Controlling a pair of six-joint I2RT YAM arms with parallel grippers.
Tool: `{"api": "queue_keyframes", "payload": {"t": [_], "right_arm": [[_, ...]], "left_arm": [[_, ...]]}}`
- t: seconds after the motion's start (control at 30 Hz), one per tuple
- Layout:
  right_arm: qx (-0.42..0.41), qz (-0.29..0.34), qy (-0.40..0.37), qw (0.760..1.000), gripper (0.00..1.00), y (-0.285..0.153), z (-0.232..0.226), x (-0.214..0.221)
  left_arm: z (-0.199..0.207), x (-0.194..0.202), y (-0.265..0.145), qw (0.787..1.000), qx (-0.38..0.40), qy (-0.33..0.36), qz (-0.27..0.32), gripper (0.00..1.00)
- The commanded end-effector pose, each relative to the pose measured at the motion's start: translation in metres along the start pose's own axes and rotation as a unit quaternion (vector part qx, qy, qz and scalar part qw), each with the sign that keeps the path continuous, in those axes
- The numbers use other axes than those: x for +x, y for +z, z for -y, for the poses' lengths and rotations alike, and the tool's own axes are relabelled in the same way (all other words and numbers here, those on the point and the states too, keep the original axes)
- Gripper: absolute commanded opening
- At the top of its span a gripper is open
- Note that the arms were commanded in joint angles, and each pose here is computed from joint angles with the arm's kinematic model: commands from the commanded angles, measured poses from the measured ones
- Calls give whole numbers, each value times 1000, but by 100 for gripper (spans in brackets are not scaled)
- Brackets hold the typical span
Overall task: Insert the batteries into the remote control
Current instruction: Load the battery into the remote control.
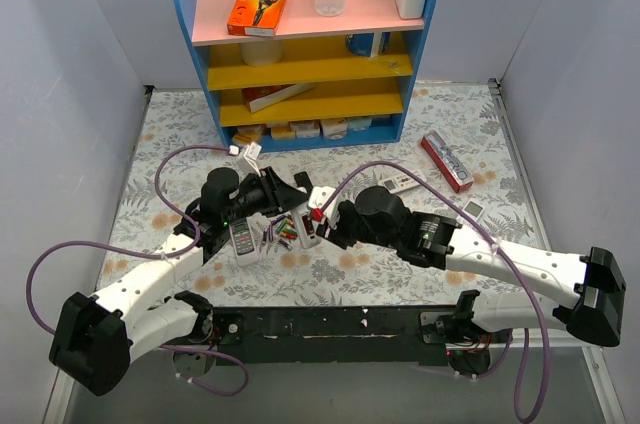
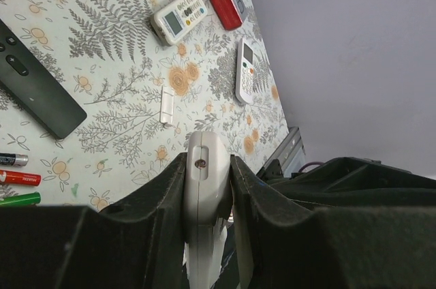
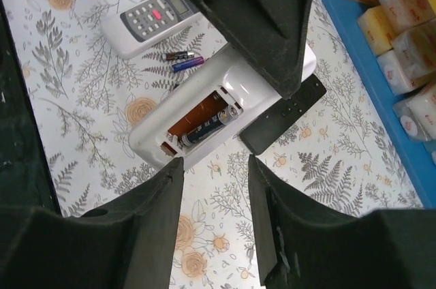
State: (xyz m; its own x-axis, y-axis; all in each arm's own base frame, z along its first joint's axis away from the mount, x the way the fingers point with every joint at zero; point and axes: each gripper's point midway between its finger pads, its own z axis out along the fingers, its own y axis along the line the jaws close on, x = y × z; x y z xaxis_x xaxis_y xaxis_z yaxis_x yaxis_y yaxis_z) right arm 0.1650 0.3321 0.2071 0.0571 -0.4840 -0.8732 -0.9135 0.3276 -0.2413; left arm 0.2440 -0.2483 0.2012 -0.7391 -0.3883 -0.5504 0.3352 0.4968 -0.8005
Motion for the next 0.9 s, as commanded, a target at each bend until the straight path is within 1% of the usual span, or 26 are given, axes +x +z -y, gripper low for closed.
{"api": "queue_keyframes", "payload": {"t": [0.0, 0.13, 0.27, 0.53, 0.57, 0.87], "right_arm": [[-40, 52, -72, 995, 48, -14, 3, -34], [-69, 66, -79, 992, 44, -19, -1, -43], [-83, 67, -84, 991, 36, -17, -3, -48], [-106, 72, -93, 987, 33, -18, -8, -57], [-108, 67, -93, 987, 31, -15, -8, -55], [-106, 51, -93, 989, 31, -4, -2, -49]], "left_arm": [[25, -3, -3, 999, 39, 19, -17, 0], [30, -2, -3, 998, 49, 26, -31, 0], [33, -1, -2, 997, 57, 39, -39, 0], [34, 1, 0, 996, 62, 49, -52, 0], [35, 1, 0, 995, 64, 51, -52, 0], [42, 1, -2, 993, 80, 69, -59, 0]]}}
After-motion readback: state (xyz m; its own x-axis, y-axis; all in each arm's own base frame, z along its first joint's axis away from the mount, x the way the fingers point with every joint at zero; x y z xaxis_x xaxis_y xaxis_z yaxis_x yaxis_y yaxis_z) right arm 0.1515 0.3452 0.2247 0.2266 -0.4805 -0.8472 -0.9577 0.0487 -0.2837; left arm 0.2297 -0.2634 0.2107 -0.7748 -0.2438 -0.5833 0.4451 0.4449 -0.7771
